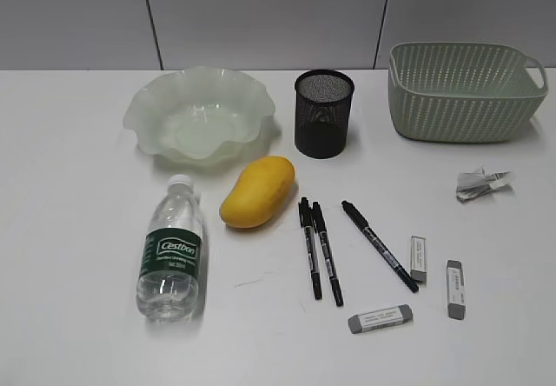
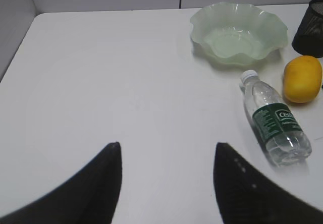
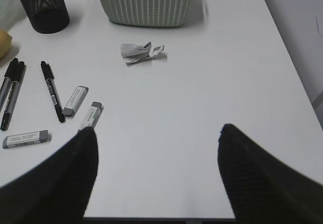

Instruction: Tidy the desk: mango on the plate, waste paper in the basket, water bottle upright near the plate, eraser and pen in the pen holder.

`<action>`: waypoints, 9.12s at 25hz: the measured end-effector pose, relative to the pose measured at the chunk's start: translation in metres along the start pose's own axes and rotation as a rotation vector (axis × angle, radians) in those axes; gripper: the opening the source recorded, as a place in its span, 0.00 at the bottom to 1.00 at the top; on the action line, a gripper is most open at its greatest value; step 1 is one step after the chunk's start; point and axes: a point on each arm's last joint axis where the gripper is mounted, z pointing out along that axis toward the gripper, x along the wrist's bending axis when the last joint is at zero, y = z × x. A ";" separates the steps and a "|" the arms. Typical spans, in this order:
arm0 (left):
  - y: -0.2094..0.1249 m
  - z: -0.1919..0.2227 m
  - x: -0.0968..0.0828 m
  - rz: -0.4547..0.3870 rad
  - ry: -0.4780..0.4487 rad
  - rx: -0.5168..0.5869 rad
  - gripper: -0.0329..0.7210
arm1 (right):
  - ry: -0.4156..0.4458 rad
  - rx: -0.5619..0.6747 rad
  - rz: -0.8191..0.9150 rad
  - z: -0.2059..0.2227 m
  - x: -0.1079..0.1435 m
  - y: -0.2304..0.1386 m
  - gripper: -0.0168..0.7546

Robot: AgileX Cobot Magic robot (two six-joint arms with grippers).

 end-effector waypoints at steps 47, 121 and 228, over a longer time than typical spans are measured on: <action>0.091 0.204 -0.098 0.343 -0.455 0.342 0.62 | -0.001 0.000 0.000 0.000 0.000 0.000 0.78; 0.084 0.115 -0.047 0.249 -0.187 0.245 0.71 | 0.027 0.001 0.016 0.000 0.003 0.000 0.78; 0.006 0.010 -0.003 0.063 -0.143 0.066 0.61 | 0.069 0.413 -0.068 0.069 0.008 0.041 0.74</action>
